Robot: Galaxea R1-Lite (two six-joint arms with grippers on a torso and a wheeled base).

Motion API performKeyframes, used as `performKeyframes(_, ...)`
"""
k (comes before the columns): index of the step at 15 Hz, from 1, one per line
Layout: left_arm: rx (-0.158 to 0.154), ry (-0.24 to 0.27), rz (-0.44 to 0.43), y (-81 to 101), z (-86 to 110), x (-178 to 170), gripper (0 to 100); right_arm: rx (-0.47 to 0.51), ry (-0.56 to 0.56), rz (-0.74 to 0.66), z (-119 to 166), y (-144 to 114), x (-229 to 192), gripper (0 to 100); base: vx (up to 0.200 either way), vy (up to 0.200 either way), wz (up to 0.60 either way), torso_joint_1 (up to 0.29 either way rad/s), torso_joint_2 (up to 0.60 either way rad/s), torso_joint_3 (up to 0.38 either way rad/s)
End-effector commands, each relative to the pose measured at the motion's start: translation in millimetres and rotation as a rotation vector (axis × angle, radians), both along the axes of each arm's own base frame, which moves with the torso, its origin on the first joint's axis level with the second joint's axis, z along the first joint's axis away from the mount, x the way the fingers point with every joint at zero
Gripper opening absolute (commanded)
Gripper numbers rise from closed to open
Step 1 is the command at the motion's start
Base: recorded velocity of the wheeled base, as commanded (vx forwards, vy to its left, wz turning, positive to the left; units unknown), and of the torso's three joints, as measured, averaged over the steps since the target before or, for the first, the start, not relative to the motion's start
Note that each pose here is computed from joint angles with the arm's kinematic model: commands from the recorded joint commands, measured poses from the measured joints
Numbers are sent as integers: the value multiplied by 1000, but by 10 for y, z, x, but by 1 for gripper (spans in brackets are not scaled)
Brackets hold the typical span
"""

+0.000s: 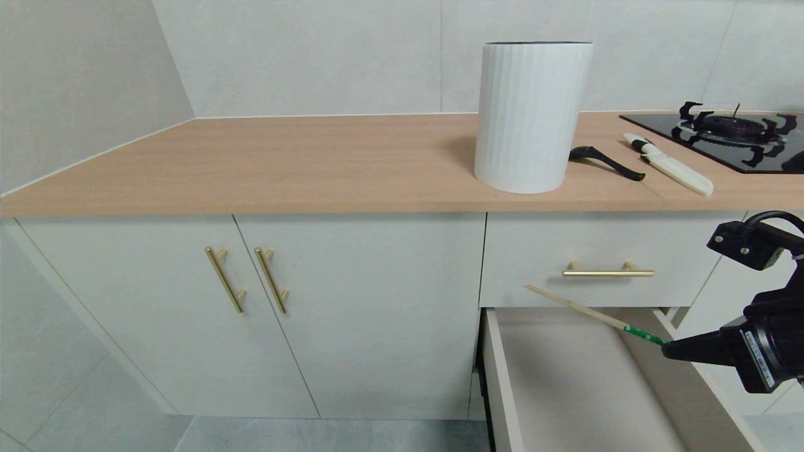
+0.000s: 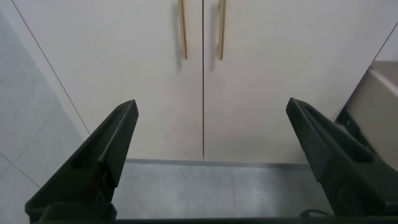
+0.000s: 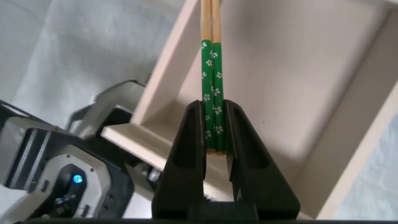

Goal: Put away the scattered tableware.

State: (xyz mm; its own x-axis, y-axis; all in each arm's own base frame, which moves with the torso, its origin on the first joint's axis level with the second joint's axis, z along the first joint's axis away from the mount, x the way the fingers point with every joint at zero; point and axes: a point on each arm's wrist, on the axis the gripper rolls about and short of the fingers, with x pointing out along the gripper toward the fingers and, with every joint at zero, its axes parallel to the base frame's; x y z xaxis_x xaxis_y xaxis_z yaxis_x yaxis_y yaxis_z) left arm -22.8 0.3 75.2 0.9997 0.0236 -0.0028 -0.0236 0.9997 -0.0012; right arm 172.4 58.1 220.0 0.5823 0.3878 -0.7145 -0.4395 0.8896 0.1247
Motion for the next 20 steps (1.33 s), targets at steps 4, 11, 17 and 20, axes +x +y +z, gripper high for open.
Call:
performKeyframes(4,0,0,1,0,0,0,100,-8,19,3,-44,11,32,0,0,0,0,-95,404,292)
performKeyframes(11,0,0,1,0,0,0,100,-22,51,0,-143,49,158,0,0,0,0,-11,42,32)
performKeyframes(17,0,0,1,0,0,0,100,-93,217,-59,-616,181,635,0,0,0,0,0,0,0)
performKeyframes(20,0,0,1,0,0,0,100,-40,275,-154,-949,278,950,0,0,0,0,0,0,0)
